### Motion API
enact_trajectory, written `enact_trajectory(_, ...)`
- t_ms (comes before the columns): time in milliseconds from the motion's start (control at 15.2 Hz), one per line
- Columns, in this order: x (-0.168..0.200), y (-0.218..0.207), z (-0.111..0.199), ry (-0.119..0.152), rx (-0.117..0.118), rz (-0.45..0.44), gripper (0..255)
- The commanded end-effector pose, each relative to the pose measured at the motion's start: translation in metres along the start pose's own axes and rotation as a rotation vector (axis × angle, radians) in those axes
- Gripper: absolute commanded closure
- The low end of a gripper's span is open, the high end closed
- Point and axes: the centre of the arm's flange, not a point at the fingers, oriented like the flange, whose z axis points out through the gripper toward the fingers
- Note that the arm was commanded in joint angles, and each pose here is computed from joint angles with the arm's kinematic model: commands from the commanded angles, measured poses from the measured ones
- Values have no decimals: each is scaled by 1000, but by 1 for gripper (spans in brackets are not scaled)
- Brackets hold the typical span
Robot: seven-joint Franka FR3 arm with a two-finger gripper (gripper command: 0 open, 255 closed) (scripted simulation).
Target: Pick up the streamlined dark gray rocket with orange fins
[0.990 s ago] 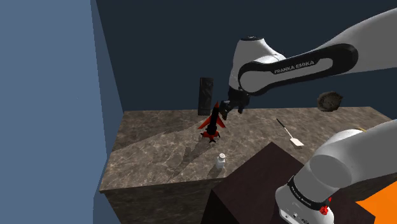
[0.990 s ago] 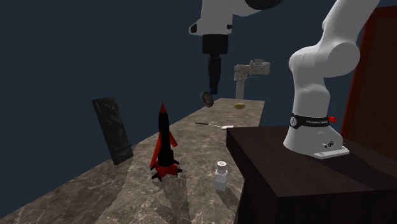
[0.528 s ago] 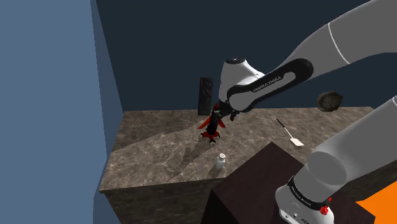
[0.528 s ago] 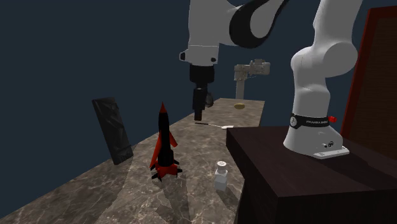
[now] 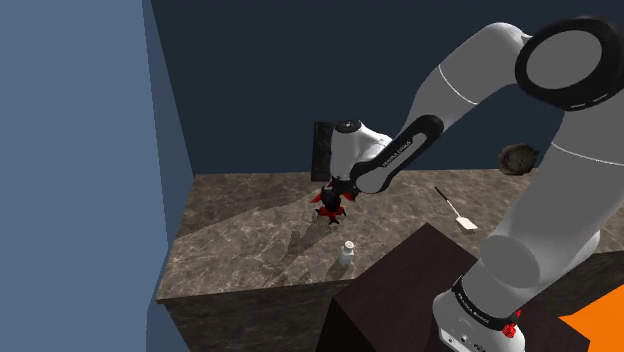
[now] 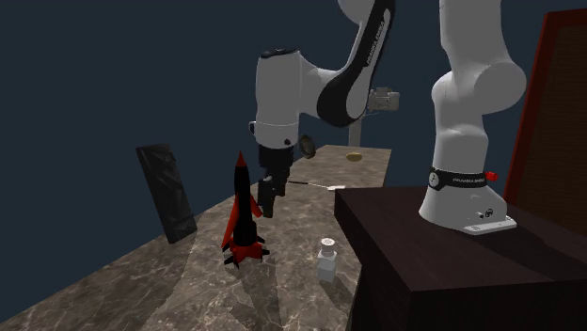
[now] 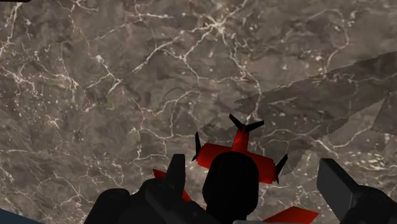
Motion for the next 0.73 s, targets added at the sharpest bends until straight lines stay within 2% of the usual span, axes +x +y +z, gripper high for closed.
enact_trajectory(0,10,-4,23,11,-16,30,0)
enact_trajectory(396,39,-12,90,33,-56,111,0)
enact_trajectory(660,36,-15,111,33,-56,111,0)
